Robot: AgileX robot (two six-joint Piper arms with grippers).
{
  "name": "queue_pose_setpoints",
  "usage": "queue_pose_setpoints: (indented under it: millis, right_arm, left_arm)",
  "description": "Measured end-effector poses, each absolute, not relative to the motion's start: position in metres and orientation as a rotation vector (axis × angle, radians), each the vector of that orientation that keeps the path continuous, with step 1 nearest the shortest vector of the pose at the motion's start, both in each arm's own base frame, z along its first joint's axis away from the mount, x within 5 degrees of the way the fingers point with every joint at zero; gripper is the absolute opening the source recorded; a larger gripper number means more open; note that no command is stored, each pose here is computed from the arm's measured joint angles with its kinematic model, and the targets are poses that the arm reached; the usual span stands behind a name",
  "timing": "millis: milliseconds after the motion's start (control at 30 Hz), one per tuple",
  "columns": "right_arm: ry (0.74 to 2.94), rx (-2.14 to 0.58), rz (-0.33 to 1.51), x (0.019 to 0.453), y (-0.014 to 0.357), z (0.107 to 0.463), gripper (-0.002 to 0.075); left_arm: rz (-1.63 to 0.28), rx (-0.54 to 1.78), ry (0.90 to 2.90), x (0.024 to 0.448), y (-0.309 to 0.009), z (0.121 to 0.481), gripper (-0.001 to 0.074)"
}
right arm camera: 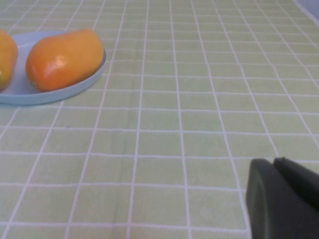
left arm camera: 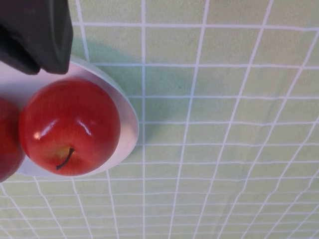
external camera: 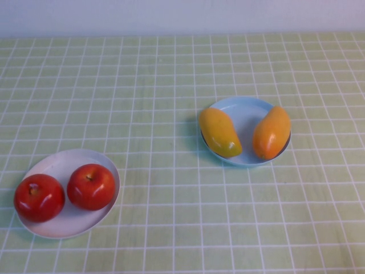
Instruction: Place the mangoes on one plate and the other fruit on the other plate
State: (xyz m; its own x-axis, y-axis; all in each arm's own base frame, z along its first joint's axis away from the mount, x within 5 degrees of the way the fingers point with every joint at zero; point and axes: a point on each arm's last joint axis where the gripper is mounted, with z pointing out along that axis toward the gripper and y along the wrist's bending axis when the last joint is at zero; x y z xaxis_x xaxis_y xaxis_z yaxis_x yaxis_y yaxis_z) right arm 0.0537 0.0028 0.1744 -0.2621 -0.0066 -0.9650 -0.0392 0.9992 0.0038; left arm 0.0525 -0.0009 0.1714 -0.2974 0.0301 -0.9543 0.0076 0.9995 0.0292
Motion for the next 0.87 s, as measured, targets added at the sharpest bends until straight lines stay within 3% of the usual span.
queue_pose_setpoints:
  millis: [867]
  right_arm:
    - [1.849, -0.065, 0.04, 0.0533, 0.0048, 0.1726, -0.0016]
  left_arm:
    - [0.022, 0.027, 1.873, 0.0525, -0.0009, 0.1714, 0.0002]
